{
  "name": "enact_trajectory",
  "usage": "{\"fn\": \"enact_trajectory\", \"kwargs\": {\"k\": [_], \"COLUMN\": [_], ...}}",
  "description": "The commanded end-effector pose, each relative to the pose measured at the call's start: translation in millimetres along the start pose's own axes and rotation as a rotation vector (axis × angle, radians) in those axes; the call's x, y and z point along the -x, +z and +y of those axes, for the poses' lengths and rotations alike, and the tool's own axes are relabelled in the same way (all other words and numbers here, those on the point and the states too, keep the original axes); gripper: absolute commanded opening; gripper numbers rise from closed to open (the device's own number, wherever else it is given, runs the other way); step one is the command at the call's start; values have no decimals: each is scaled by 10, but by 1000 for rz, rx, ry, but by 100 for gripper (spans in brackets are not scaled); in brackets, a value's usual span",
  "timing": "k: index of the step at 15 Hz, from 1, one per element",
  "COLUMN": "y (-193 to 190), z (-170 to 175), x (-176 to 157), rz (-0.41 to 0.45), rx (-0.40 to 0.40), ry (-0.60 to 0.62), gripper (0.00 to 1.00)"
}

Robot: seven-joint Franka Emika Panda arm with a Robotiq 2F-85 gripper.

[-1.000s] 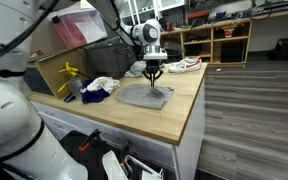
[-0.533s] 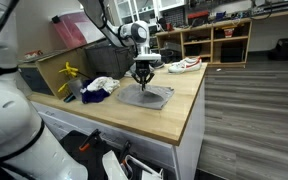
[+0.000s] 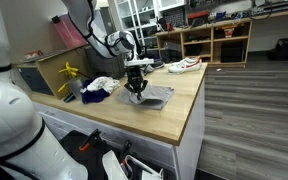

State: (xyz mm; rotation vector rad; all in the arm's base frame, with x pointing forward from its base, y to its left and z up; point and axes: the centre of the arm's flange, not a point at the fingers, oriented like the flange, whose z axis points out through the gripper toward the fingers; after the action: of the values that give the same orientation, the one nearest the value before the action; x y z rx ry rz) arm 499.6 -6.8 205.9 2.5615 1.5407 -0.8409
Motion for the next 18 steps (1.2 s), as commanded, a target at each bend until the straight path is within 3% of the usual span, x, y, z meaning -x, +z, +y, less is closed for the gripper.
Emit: {"fn": "enact_trajectory", "kwargs": {"k": [1, 8, 18], "y": [71, 223, 358], "z": [-397, -840, -1120], "x": [136, 261, 437], "rz": [-23, -54, -172], "rx": [65, 94, 194], "ry": [-119, -285, -523], "gripper": [1, 1, 1]}}
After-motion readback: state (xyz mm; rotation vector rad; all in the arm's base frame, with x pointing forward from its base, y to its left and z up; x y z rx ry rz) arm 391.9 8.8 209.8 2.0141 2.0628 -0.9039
